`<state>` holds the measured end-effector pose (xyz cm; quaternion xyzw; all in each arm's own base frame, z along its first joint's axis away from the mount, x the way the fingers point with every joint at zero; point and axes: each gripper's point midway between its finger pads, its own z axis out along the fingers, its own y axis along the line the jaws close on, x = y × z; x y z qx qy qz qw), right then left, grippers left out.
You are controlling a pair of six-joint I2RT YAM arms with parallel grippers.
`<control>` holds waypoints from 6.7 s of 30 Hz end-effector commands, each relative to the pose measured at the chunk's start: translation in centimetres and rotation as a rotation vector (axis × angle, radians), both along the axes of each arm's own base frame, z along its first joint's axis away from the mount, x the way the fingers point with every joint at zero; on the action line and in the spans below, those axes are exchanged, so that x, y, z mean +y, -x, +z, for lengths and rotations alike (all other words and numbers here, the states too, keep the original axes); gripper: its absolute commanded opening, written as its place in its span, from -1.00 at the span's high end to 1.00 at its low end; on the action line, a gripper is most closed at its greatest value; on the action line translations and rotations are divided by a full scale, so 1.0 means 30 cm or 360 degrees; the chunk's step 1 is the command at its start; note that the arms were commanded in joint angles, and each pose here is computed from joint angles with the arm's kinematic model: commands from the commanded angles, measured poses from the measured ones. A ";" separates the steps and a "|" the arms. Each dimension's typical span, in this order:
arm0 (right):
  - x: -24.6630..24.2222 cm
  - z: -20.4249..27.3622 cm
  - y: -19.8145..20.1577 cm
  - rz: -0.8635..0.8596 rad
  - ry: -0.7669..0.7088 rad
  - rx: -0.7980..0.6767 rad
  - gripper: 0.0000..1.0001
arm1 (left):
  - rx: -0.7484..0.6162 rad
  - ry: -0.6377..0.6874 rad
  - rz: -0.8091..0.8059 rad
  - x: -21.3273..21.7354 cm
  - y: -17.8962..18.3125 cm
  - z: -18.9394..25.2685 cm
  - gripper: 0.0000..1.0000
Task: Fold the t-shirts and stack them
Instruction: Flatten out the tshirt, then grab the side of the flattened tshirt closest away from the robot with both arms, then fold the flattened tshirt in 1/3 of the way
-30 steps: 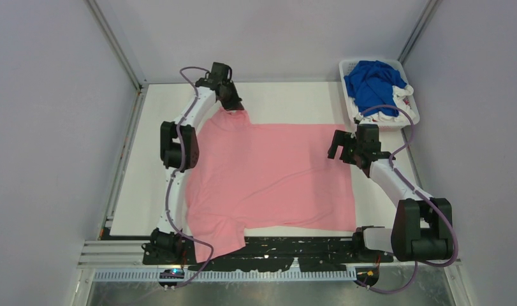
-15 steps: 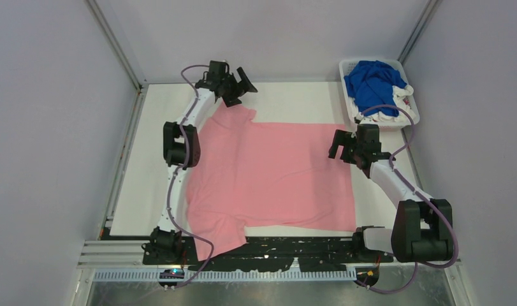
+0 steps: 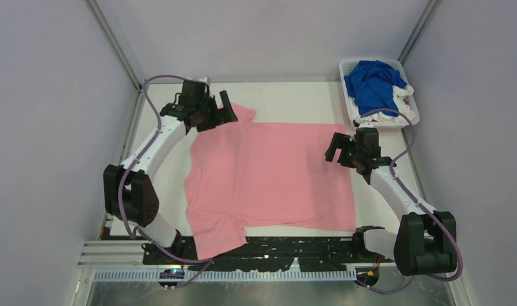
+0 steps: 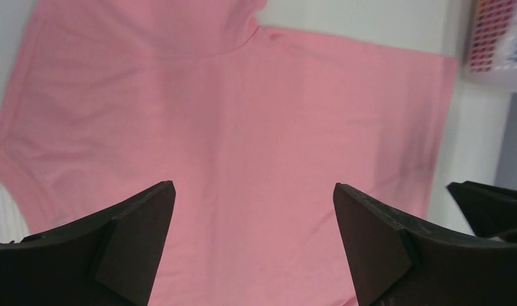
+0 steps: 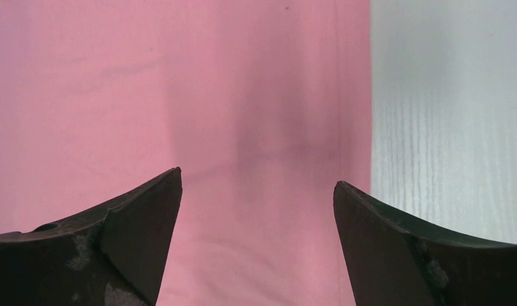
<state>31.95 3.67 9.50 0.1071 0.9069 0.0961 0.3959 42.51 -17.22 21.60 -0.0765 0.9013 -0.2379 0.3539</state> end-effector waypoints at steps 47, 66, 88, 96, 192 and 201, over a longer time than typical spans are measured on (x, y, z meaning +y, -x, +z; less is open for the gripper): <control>0.141 -0.157 -0.407 0.0011 -0.0198 0.0280 -0.91 | 0.0688 0.0009 0.0142 0.145 -0.382 -0.543 -0.99; 0.015 0.133 -0.042 -0.0278 -0.0196 -0.0121 -0.91 | 0.0316 -0.0198 0.0209 0.164 0.186 -0.155 -0.99; -0.104 0.100 0.155 -0.0510 -0.0093 -0.0247 -0.91 | 0.0811 -0.0307 -0.0090 0.136 1.147 -0.637 -0.39; -0.111 0.082 0.156 -0.0527 -0.0074 -0.0221 -0.91 | 0.0863 -0.0447 -0.0113 0.143 1.162 -0.665 -0.01; 0.058 0.040 0.340 -0.0528 -0.0085 0.0134 0.89 | 0.0137 0.0087 -0.0145 -0.015 0.761 -0.240 1.00; 0.011 0.108 0.229 -0.0580 -0.0086 0.0057 0.89 | 0.0014 0.0096 0.0061 0.044 0.542 -0.125 1.00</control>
